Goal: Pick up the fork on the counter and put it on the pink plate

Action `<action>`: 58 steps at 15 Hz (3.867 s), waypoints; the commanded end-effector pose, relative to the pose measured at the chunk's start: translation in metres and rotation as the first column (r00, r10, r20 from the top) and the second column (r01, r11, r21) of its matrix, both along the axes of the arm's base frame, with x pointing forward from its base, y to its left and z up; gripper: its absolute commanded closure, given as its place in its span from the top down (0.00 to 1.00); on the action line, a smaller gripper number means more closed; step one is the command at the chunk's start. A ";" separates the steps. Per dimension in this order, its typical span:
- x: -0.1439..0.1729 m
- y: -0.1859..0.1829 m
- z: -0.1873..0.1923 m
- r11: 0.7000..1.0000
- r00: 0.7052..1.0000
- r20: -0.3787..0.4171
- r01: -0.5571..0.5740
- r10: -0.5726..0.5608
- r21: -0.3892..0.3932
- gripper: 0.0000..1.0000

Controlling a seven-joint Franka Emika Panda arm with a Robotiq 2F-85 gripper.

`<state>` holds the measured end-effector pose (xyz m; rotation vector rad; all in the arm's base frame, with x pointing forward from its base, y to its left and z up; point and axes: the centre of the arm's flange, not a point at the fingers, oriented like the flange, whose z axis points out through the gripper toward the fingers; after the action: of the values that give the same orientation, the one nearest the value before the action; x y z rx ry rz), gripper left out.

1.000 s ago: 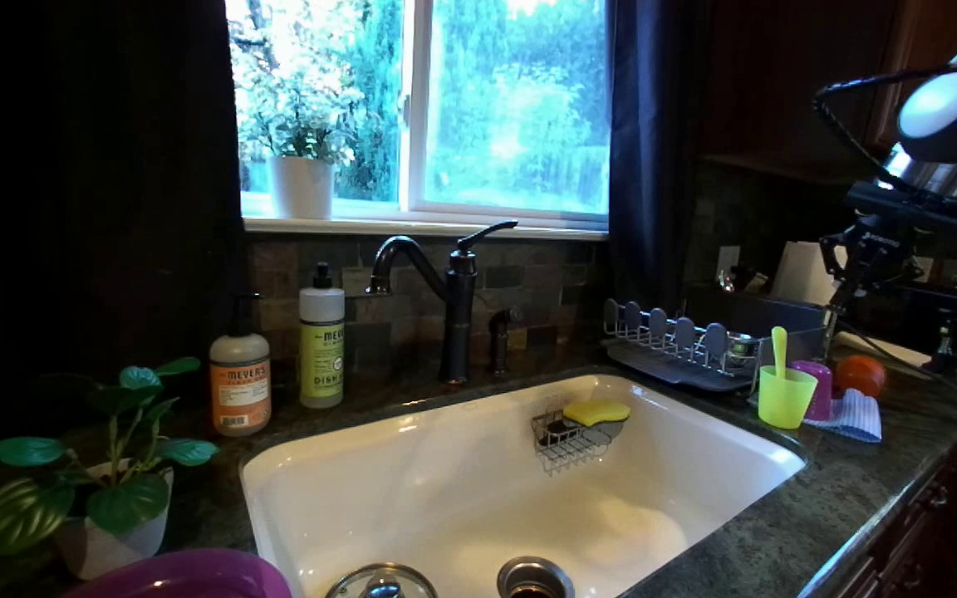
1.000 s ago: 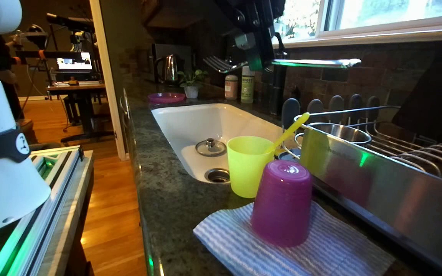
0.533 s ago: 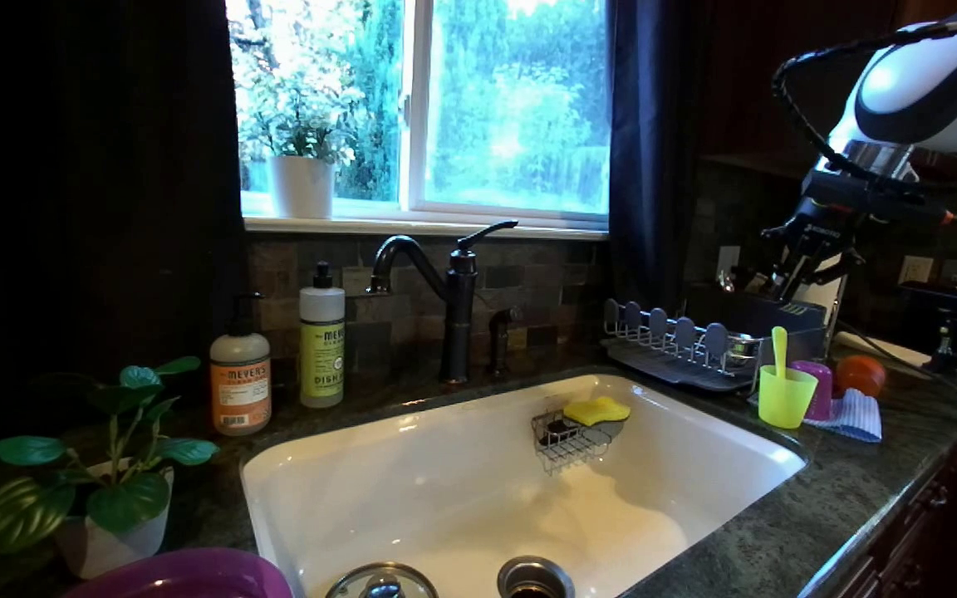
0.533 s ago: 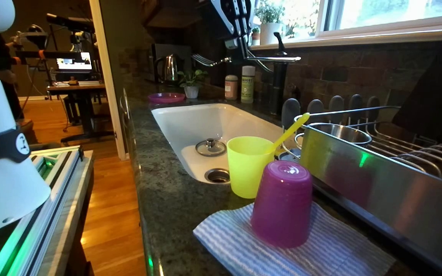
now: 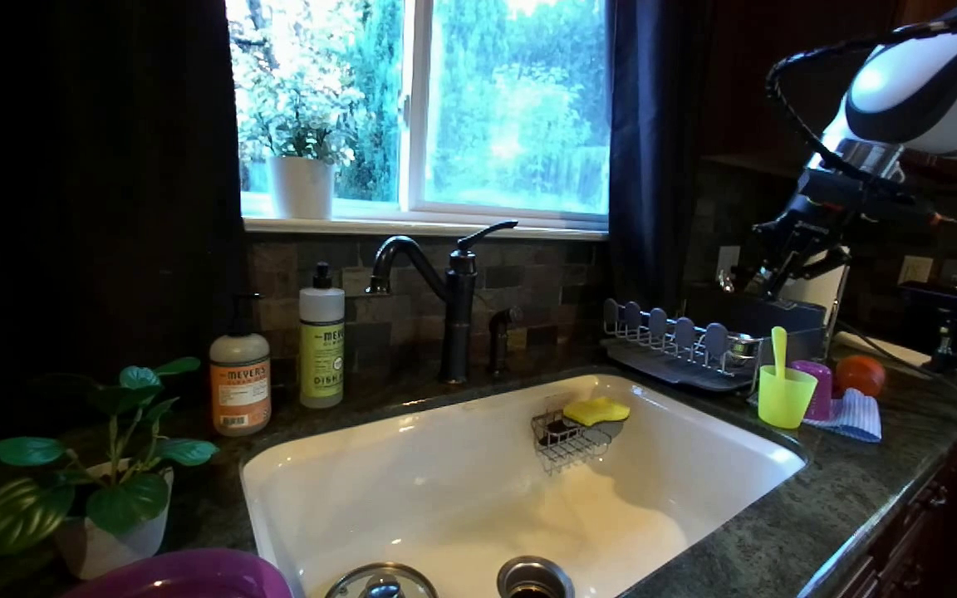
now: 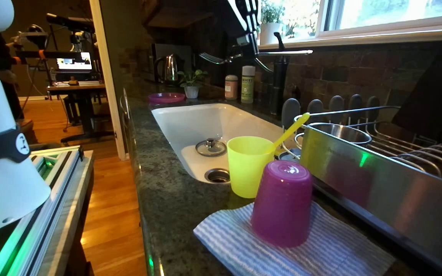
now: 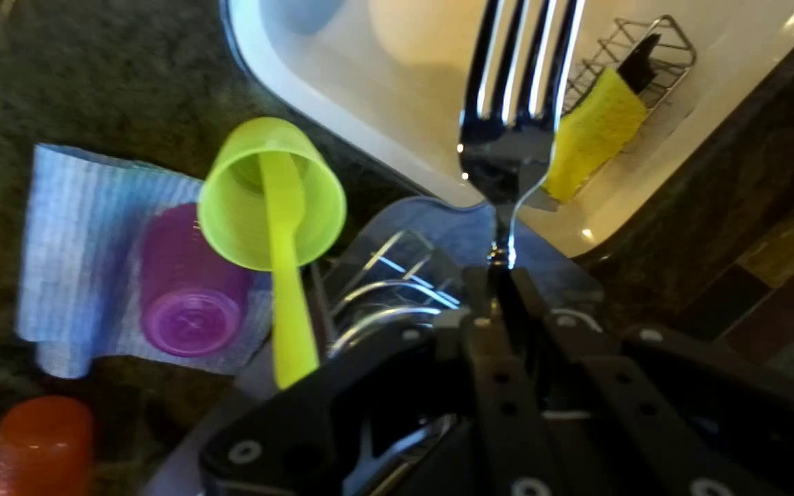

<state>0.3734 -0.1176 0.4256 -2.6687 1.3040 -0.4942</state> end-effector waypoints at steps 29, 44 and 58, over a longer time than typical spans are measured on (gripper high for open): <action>0.221 0.512 -0.132 0.218 0.317 0.141 -0.855 0.938 0.471 0.02; 0.192 0.660 -0.151 -0.328 -0.446 -0.066 -0.742 0.893 0.585 0.02; 0.146 0.700 -0.149 -0.444 -0.538 -0.048 -0.739 0.841 0.507 0.02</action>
<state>0.5168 0.5372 0.2849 -2.3508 -1.3460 0.7214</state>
